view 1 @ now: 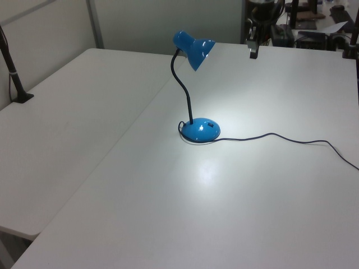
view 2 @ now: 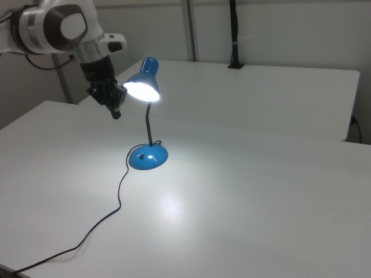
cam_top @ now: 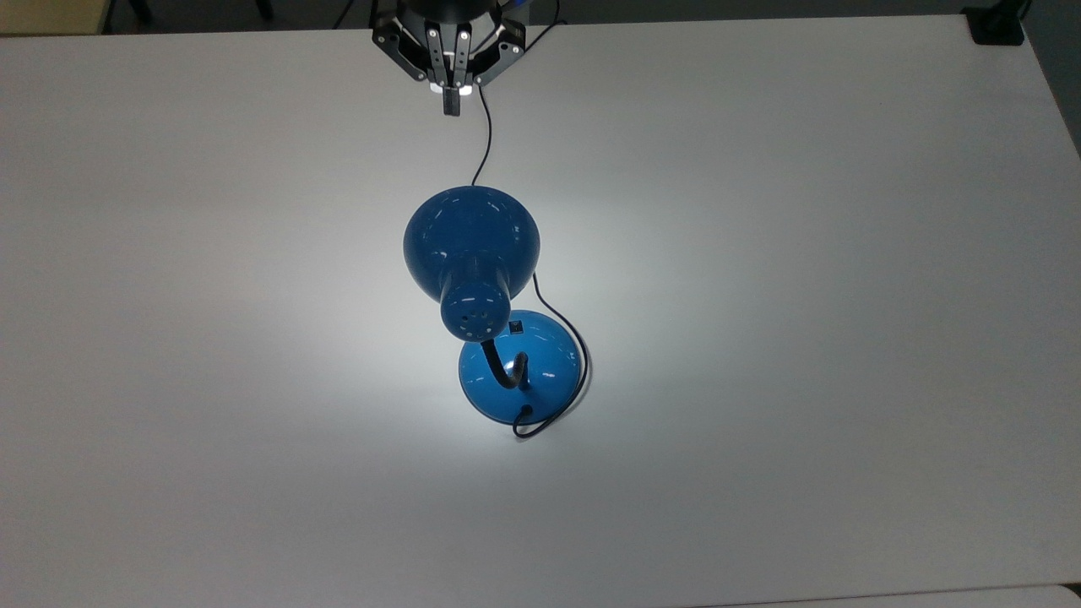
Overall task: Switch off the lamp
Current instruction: 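Move the gripper toward the blue lamp base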
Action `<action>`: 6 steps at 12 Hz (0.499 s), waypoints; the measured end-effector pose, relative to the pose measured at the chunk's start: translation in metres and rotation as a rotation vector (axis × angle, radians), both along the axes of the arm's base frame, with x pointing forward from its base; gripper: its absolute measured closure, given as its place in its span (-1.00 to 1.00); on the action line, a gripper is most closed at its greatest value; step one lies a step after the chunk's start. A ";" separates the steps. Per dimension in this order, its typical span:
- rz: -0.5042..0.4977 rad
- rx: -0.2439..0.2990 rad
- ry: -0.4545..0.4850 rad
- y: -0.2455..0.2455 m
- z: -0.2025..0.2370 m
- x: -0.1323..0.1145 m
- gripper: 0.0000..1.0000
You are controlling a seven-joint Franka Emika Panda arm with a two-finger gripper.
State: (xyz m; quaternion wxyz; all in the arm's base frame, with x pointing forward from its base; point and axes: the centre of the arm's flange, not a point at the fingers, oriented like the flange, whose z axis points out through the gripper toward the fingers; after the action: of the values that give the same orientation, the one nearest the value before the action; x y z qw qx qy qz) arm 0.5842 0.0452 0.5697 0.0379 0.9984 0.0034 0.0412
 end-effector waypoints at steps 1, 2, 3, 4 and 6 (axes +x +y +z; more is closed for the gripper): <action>0.004 0.002 -0.010 0.001 -0.008 0.002 0.98; 0.008 0.003 -0.019 0.002 -0.015 0.004 0.98; 0.011 0.004 -0.028 0.003 -0.021 0.005 0.98; 0.014 0.006 -0.042 0.004 -0.029 0.007 0.98; 0.022 0.011 -0.073 0.006 -0.044 0.010 0.98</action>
State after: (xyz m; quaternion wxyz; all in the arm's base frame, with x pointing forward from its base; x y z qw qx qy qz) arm 0.5940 0.0509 0.5261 0.0320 0.9964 0.0127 0.0778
